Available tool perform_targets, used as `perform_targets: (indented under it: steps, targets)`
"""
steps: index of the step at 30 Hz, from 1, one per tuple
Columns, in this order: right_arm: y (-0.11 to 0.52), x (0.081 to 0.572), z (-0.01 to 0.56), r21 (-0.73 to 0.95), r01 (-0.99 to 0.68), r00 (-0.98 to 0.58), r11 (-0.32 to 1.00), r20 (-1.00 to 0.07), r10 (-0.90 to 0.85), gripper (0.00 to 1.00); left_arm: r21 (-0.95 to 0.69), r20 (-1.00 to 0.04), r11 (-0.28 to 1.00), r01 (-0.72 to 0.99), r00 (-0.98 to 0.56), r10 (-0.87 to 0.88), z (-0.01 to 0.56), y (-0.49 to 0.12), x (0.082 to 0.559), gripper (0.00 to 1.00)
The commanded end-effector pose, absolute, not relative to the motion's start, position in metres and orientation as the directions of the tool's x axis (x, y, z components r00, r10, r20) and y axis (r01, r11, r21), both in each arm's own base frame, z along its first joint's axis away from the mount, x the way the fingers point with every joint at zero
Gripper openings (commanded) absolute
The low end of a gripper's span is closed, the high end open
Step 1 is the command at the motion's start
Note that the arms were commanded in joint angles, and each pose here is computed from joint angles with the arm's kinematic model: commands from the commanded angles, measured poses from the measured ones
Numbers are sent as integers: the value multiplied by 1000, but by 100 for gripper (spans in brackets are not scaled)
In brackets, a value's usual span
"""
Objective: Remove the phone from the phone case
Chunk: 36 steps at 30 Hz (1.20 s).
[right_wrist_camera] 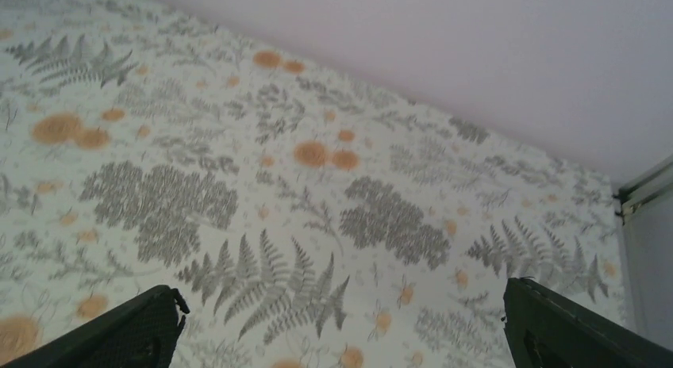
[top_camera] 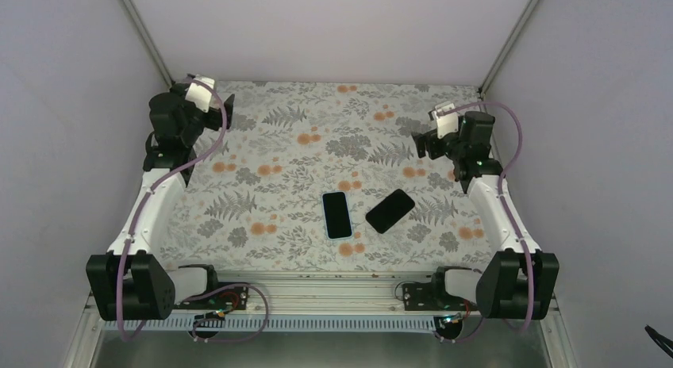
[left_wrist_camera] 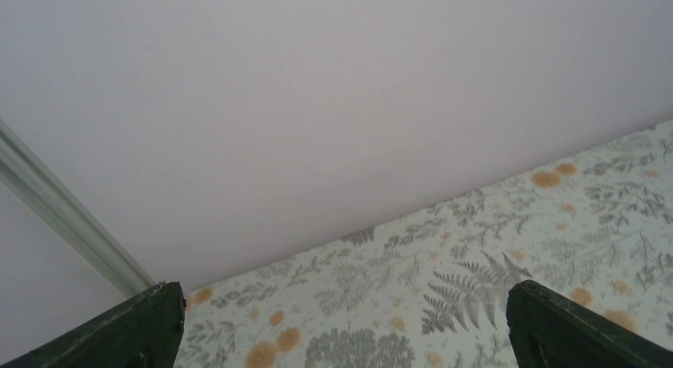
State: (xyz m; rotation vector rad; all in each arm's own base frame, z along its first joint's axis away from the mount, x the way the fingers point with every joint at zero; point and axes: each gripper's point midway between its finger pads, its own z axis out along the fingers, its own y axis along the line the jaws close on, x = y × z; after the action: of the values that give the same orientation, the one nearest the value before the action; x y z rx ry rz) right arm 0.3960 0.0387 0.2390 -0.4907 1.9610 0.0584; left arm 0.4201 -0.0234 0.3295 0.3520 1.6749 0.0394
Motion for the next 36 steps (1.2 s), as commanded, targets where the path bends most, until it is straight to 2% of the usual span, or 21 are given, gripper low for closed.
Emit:
perform_targets:
  steps: [1,4,6,10,12,13,14,15,16,17,21,26,32,36]
  targets:
    - [38,377,230,-171,-416,-433,893,-826,-360,100,231,-943,948,218,-190,273,321,-19,408,100]
    - [33,371,221,-191,-425,-470,885,-789,-396,100,234,-934,948,217,-220,281,318,-17,406,100]
    - [34,359,200,-190,-474,-522,860,-725,-449,100,250,-925,943,221,-233,300,314,-16,404,100]
    - [28,299,134,-109,-590,-684,800,-458,-567,100,282,-903,922,265,-251,348,305,-20,400,100]
    - [24,270,118,-112,-633,-684,766,-383,-621,97,295,-895,912,284,-253,368,302,-22,397,100]
    - [22,258,110,-116,-646,-684,754,-351,-639,92,300,-892,909,288,-254,375,301,-22,396,100]
    - [22,247,103,-109,-659,-684,744,-323,-654,70,304,-890,908,290,-254,379,300,-22,396,100]
    - [23,235,94,-90,-673,-687,734,-292,-666,38,307,-887,906,293,-258,384,299,-22,396,100]
    - [23,226,87,-71,-678,-695,731,-262,-670,14,307,-885,905,296,-262,386,297,-22,397,100]
    - [22,219,79,-51,-680,-704,731,-232,-671,9,308,-882,904,296,-268,388,295,-21,397,100]
    - [25,202,55,12,-688,-716,725,-171,-677,3,304,-878,894,328,-269,397,289,-26,398,100]
    - [33,213,49,63,-696,-713,715,-173,-679,3,270,-872,889,369,-299,388,279,-31,403,100]
    - [39,227,25,90,-704,-709,705,-148,-689,3,280,-865,891,358,-309,396,275,-28,402,100]
    - [45,245,18,107,-702,-711,704,-167,-684,3,289,-867,895,339,-303,395,279,-24,401,100]
